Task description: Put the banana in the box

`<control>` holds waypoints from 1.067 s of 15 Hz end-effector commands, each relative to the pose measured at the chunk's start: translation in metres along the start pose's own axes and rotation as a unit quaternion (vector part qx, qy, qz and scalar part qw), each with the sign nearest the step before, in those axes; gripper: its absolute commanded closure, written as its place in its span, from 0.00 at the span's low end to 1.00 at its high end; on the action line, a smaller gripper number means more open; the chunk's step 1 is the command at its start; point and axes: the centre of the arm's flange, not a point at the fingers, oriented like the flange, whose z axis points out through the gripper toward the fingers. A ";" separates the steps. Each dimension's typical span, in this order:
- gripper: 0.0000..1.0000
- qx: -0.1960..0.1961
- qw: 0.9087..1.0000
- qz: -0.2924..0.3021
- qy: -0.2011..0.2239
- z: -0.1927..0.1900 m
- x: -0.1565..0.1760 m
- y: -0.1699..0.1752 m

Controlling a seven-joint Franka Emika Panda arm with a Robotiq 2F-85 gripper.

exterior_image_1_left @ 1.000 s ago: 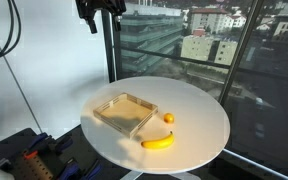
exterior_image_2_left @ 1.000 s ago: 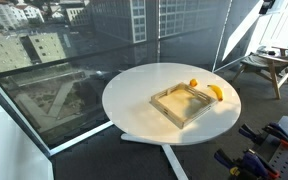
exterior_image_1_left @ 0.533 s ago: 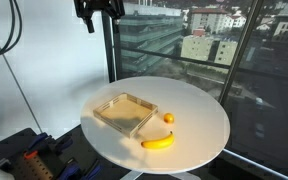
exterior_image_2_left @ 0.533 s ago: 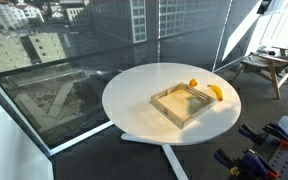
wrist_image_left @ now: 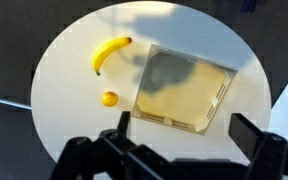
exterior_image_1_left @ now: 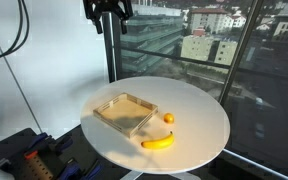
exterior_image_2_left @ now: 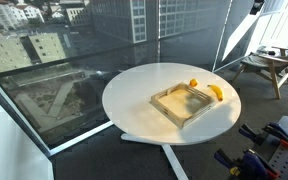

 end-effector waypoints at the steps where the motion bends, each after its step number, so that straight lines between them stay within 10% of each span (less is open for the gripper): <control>1: 0.00 -0.007 1.000 0.009 0.011 -0.001 0.025 0.030; 16: 0.00 -0.004 0.999 0.050 0.007 0.061 0.076 0.097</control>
